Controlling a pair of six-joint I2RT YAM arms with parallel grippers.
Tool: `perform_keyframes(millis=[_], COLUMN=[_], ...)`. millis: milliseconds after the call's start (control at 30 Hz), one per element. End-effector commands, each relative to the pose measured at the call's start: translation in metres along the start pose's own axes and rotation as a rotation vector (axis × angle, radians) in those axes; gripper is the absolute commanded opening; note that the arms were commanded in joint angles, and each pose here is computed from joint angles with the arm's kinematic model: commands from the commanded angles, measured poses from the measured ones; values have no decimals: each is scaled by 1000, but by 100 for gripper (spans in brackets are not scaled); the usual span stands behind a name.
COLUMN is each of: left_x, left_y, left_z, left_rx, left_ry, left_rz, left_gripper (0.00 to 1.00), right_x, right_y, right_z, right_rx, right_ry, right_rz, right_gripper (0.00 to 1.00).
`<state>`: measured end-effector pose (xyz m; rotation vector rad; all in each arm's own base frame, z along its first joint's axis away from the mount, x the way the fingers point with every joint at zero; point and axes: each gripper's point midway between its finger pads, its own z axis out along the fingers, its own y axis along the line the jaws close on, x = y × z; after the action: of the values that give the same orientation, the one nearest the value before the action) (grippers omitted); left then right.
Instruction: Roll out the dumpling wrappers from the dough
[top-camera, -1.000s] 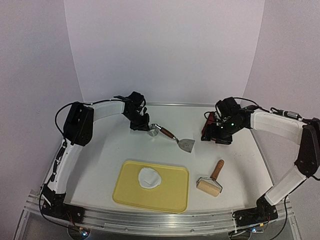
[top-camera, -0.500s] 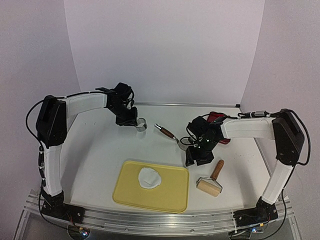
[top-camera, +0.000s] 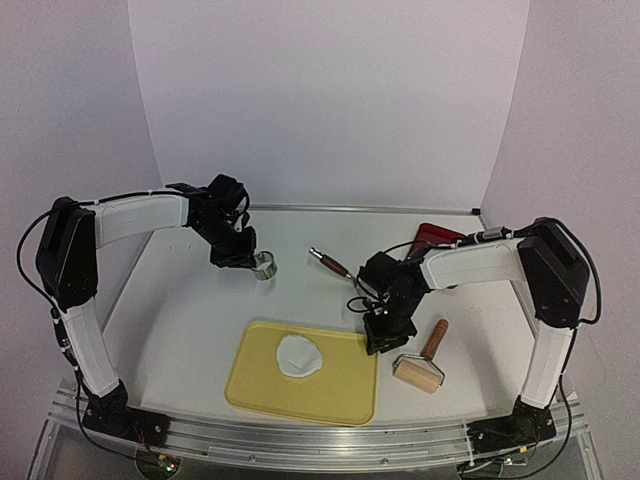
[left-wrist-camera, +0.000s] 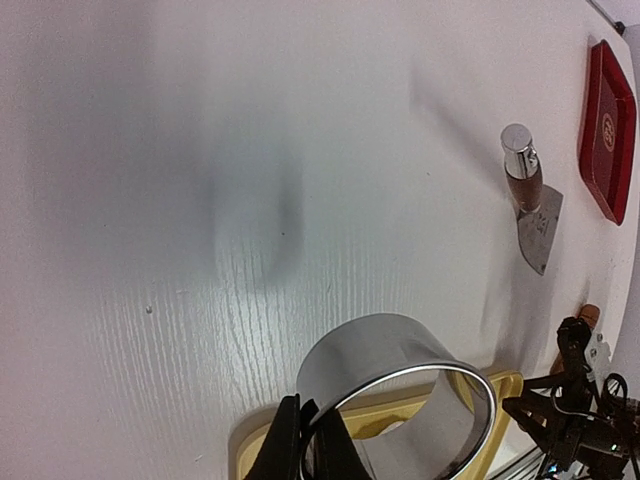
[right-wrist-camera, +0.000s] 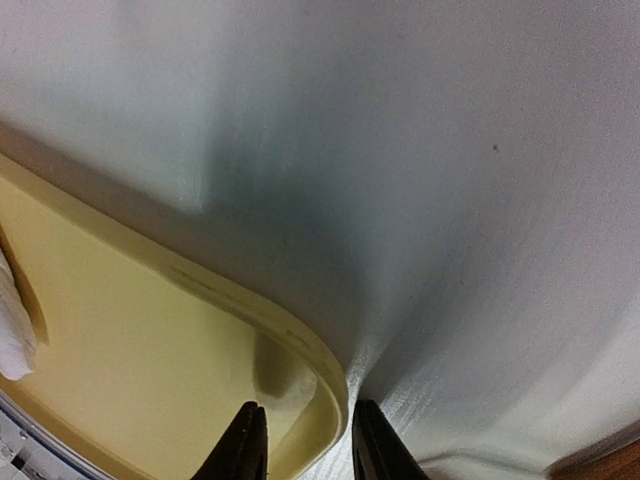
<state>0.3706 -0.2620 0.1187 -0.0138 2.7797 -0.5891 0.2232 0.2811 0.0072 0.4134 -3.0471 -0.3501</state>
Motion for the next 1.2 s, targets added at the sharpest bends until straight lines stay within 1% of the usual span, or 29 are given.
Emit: perform_keyframes(millis=[0, 167, 333, 500, 667, 833, 1167], left_x=[2, 18, 32, 52, 73, 85, 92], left_y=[-4, 8, -3, -21, -36, -48, -40], left_z=[-32, -33, -32, -25, -8, 6, 26], left_rx=[13, -24, -7, 13, 12, 7, -12], left_ry=[-35, 10, 60, 117, 165, 203, 207], left_rz=[26, 63, 129, 172, 211, 242, 267], left_gripper=[0, 0, 0, 0, 0, 0, 0], right_x=[-13, -41, -68, -94, -117, -120, -120], right_y=[5, 3, 6, -2, -3, 0, 1], right_z=[-4, -13, -11, -9, -12, -10, -10], right_rx=[23, 96, 136, 111, 92, 80, 70], right_ry=[-31, -109, -115, -119, -146, -145, -143], right_rz=[-4, 11, 12, 72, 91, 91, 104], right_gripper=[23, 0, 0, 0, 0, 0, 0])
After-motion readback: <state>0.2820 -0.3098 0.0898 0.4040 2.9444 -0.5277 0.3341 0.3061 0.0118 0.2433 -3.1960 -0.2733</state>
